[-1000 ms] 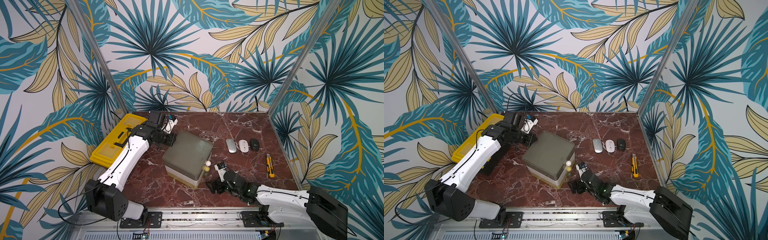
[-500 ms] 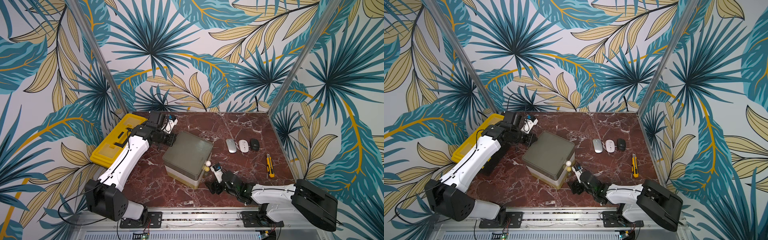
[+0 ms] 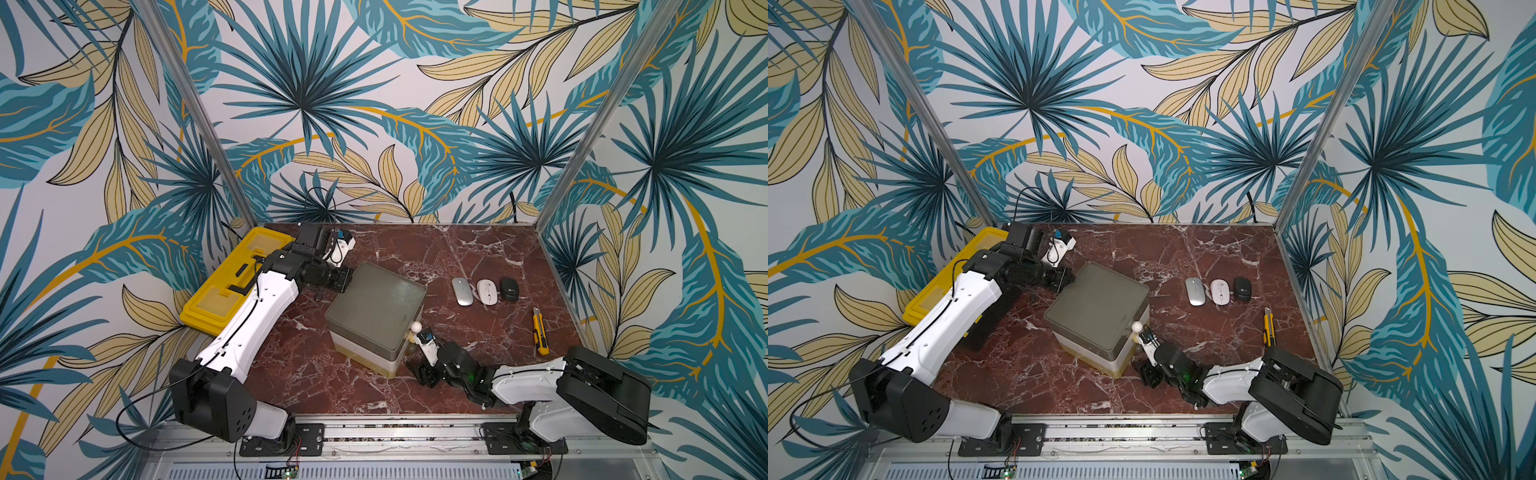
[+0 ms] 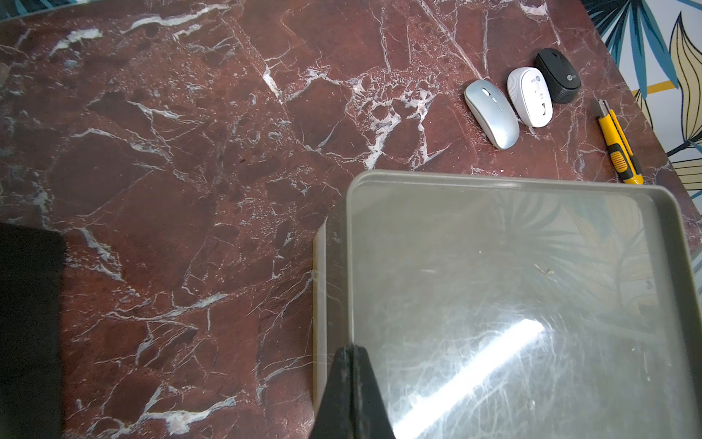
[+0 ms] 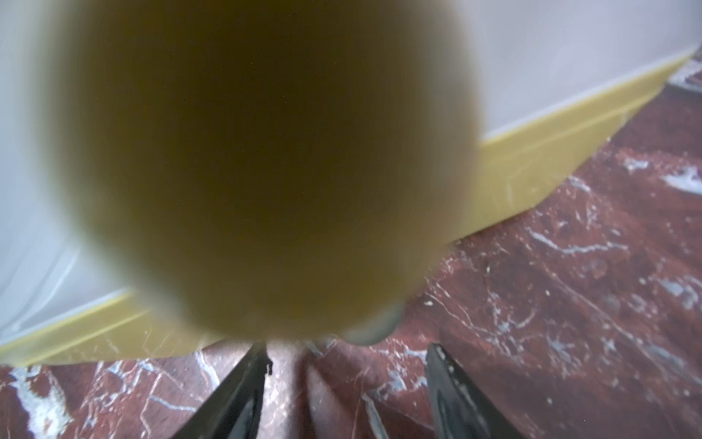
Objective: Take the mice out of the drawer
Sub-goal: Open the drawer in the storage box.
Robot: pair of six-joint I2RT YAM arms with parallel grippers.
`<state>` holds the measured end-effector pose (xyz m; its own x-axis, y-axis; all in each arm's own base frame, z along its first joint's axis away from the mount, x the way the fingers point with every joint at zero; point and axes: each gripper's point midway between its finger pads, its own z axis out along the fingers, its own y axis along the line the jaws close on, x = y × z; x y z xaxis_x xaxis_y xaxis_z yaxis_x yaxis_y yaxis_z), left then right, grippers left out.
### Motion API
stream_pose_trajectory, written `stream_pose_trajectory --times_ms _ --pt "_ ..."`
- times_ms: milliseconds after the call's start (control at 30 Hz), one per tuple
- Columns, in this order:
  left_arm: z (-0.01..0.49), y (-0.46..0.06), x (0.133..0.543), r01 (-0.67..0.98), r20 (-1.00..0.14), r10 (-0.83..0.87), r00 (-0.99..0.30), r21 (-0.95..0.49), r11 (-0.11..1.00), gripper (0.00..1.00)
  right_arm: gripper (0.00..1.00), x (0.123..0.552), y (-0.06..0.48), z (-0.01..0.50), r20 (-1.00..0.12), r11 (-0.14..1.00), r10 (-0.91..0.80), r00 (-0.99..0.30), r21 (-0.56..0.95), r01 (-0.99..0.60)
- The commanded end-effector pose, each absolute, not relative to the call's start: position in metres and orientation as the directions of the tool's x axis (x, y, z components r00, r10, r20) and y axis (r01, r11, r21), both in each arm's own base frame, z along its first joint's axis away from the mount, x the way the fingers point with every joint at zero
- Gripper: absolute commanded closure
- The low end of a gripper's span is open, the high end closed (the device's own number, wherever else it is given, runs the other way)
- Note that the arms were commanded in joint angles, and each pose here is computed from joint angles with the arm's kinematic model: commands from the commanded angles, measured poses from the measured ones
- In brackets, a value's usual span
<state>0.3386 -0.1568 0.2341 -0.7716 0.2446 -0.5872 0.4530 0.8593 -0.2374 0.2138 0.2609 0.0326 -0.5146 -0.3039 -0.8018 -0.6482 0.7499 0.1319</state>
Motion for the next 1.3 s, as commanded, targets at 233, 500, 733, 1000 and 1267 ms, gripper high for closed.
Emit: stream_pose_trajectory --times_ms 233,500,733,1000,1267 --pt "0.229 -0.162 0.324 0.467 -0.551 0.259 -0.793 -0.277 0.840 1.00 0.37 0.223 0.266 0.041 -0.843 0.754 -0.279 -0.461 0.105 -0.648" --pt "0.228 -0.163 0.324 0.466 -0.548 0.260 -0.795 -0.277 0.840 1.00 0.38 0.228 0.258 0.039 -0.873 0.775 -0.260 -0.413 0.066 -0.628" --pt "0.227 -0.162 0.324 0.465 -0.546 0.261 -0.796 -0.276 0.841 1.00 0.37 0.222 0.252 0.041 -0.885 0.772 -0.226 -0.408 0.092 -0.628" --pt "0.226 -0.162 0.324 0.463 -0.542 0.260 -0.799 -0.278 0.842 1.00 0.26 0.204 0.240 0.067 -0.862 0.765 -0.076 -0.501 0.272 -0.584" --pt "0.227 -0.166 0.325 0.467 -0.544 0.256 -0.799 -0.293 0.834 1.00 0.13 0.196 0.207 0.090 -0.751 0.752 0.155 -0.642 0.511 -0.416"
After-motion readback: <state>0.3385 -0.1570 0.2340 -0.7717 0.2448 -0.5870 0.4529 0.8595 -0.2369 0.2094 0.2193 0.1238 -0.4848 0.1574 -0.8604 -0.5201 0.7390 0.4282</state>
